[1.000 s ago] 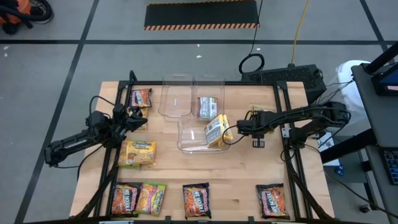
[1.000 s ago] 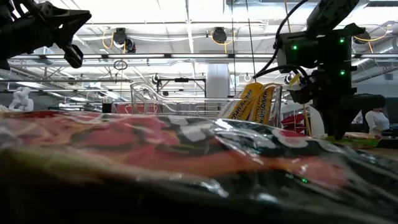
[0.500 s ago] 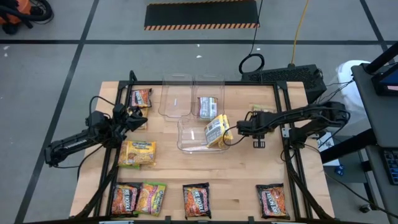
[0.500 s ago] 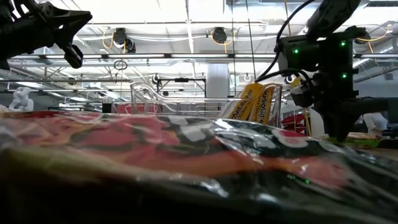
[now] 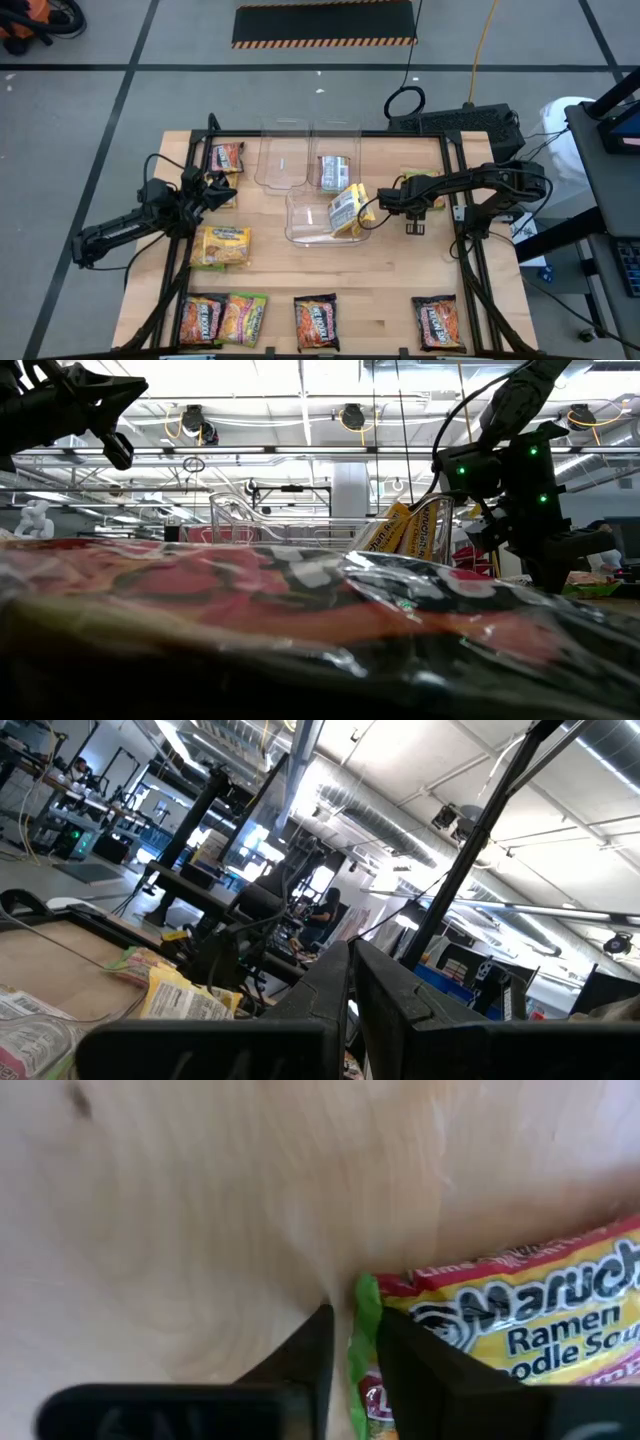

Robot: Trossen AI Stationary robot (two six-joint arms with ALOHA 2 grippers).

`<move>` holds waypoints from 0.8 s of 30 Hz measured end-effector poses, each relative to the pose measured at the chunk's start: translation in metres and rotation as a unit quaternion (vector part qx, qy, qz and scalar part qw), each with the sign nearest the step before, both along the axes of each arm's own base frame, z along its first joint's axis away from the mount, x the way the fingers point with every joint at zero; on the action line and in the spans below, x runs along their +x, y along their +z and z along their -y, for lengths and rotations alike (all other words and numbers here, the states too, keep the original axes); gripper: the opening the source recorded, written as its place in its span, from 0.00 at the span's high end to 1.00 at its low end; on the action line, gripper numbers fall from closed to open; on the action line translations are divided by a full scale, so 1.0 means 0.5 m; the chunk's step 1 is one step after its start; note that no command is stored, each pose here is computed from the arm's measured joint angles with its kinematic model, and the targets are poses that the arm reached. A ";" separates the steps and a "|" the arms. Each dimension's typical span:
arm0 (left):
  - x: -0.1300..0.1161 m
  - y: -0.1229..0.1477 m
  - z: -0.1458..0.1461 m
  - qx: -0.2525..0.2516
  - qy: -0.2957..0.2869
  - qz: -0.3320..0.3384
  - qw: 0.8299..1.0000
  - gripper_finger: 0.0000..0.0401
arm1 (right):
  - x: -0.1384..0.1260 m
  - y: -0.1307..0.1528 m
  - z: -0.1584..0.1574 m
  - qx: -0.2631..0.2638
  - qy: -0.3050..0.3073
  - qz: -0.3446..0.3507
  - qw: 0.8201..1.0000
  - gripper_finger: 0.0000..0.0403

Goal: Sort Maruchan noodles
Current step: Put the green noodle pack into the top right transparent bin

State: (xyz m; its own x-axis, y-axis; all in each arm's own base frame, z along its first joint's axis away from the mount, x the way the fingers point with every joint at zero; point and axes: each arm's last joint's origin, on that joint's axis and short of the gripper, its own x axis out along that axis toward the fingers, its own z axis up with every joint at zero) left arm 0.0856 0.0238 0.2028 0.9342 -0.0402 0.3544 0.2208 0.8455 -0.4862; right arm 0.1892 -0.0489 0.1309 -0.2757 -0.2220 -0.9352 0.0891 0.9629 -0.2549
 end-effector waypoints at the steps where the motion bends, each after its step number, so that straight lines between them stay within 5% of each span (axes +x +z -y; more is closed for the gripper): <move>1: 0.000 0.000 0.000 0.000 0.000 0.000 1.000 0.94 | -0.001 0.000 0.002 0.000 -0.003 -0.001 1.000 0.87; 5: 0.000 0.000 0.000 -0.001 0.003 0.001 1.000 0.94 | -0.004 -0.001 0.010 -0.002 -0.011 -0.004 1.000 0.98; 19: 0.000 0.000 0.000 -0.001 0.004 0.001 1.000 0.94 | -0.002 0.056 0.023 -0.005 -0.022 0.003 1.000 1.00; 24: 0.000 0.000 0.000 -0.001 0.004 0.001 1.000 0.94 | -0.013 0.099 0.022 -0.043 -0.052 0.025 0.997 1.00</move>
State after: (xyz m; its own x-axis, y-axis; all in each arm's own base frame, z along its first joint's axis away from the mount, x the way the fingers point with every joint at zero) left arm 0.0855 0.0240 0.2030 0.9335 -0.0326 0.3572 0.2161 0.8459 -0.4876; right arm 0.1825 -0.0601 0.1806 -0.2549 -0.2749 -0.9271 0.2014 0.9226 -0.3289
